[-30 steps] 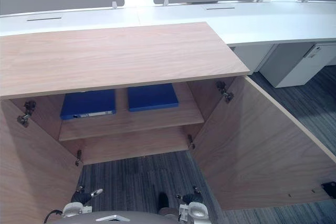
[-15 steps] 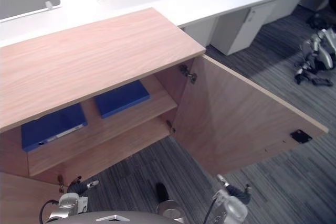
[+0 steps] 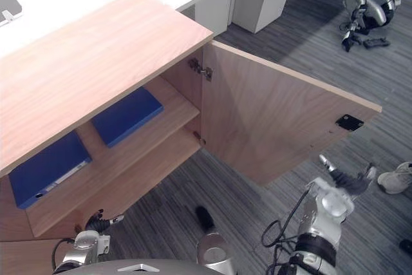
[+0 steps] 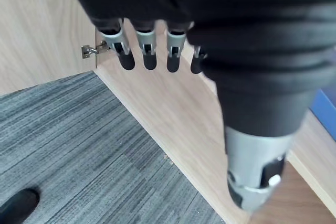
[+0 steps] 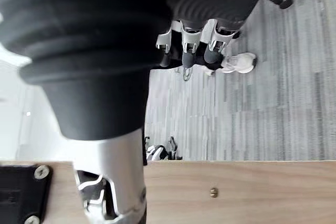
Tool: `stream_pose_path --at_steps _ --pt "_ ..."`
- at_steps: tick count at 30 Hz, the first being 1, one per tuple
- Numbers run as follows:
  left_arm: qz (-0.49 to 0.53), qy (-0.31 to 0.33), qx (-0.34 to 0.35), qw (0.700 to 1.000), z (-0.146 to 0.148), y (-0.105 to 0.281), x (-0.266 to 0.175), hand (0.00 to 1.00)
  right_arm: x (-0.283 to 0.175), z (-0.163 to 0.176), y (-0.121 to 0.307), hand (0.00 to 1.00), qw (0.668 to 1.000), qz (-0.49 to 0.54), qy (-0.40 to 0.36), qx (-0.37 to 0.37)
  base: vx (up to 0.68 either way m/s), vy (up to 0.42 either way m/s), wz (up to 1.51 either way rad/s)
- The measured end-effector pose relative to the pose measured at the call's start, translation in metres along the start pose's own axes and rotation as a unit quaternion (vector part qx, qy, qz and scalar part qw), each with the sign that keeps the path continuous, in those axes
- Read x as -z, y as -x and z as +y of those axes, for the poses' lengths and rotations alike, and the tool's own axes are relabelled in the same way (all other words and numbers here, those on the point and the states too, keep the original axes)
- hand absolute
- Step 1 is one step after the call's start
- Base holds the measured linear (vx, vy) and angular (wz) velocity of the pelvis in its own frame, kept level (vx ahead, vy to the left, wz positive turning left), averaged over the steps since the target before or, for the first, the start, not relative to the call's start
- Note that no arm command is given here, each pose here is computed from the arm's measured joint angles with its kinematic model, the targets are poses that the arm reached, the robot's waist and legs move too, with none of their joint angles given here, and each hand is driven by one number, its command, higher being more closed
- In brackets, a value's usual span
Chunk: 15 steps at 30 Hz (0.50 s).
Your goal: Walk over to the cabinet, pick up the folder, carry it to the office cabinet, place the folder inside the office cabinet, then close the office cabinet door
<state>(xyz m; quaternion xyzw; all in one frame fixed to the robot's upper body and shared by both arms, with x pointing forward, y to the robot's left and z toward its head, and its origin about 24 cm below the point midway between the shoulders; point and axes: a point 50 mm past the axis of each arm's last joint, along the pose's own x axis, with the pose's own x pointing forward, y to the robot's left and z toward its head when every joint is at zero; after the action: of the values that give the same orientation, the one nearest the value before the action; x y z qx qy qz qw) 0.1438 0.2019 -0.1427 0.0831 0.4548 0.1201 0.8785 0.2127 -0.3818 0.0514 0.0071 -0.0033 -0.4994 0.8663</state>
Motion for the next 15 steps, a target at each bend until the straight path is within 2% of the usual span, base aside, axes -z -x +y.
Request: stream_pose_path --at_steps 7,15 --pt "-0.006 -0.019 0.021 1.0 -0.005 0.002 0.004 0.0 -0.036 0.036 -0.02 0.0 0.989 -0.056 0.059 -0.12 -0.01 -0.075 -0.03" --pt "0.001 -0.032 0.032 0.999 -0.008 0.005 0.011 0.0 -0.042 0.038 -0.023 0.0 0.984 -0.066 0.089 -0.137 -0.01 -0.07 0.05"
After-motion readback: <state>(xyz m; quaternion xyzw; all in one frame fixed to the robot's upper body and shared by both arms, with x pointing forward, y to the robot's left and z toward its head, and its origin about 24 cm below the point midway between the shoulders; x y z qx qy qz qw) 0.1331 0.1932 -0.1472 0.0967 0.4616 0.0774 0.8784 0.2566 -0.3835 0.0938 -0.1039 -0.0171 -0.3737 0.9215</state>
